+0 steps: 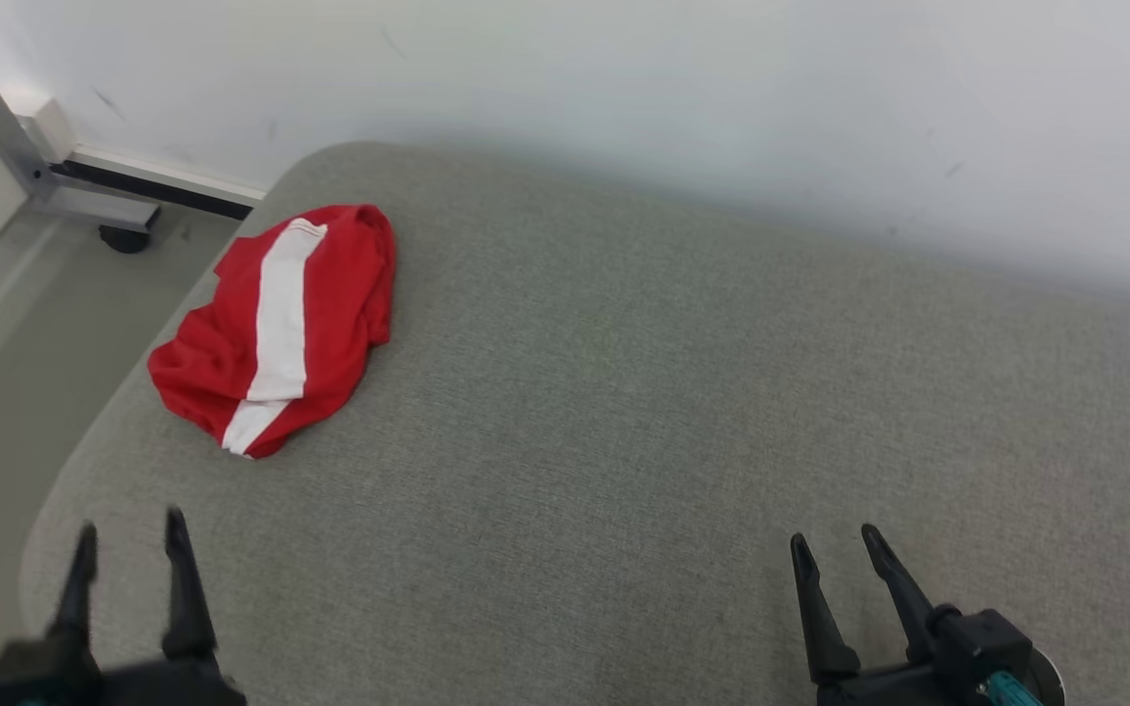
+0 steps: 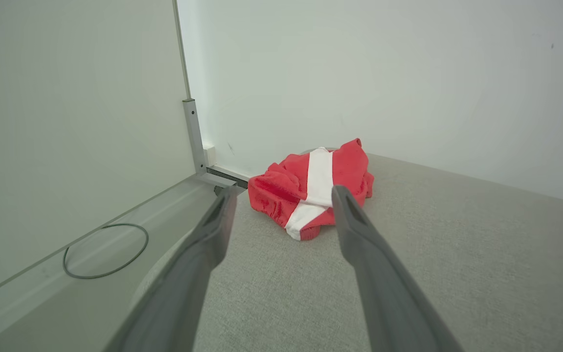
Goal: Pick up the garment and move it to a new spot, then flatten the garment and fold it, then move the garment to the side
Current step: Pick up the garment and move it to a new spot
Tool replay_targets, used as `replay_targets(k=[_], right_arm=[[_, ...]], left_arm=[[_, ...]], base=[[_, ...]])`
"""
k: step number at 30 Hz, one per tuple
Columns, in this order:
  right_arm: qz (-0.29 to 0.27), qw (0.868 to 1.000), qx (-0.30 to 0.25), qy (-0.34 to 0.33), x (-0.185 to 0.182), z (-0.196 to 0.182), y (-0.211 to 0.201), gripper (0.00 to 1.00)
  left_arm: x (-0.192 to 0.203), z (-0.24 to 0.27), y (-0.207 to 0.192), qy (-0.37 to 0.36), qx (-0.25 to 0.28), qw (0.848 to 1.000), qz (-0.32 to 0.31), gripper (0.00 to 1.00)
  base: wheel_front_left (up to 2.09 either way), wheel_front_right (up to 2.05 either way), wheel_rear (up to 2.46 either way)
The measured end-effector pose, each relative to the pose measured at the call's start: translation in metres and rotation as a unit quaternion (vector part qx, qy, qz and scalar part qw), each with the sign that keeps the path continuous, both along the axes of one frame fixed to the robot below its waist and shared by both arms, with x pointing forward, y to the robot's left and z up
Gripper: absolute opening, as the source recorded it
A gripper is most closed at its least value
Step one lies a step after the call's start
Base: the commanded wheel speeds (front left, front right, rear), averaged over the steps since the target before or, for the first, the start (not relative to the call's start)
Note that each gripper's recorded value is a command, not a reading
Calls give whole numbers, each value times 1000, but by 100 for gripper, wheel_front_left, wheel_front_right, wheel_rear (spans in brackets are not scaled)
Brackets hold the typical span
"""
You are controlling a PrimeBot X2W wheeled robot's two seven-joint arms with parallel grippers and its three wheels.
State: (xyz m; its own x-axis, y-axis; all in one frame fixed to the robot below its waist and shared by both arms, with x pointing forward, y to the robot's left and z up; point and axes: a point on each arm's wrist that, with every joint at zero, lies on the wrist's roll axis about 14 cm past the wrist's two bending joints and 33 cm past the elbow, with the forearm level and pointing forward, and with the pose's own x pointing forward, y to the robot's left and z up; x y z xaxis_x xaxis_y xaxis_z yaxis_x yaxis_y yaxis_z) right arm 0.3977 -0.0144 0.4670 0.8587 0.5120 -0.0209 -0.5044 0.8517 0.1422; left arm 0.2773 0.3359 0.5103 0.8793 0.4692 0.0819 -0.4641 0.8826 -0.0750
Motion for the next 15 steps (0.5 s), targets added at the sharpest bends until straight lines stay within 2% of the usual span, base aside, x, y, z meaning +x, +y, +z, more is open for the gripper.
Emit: replay_targets(k=[7,15], right_arm=[[-6,1000,3,-11,15,3,-1,100],[-29,999,11,-17,36,3,-14,100]], left_arm=[[53,40,26,-31,44,998,-17,100],[122,67,50,-45,56,997,-33,100]], base=[[0,0,0],[0,0,0]])
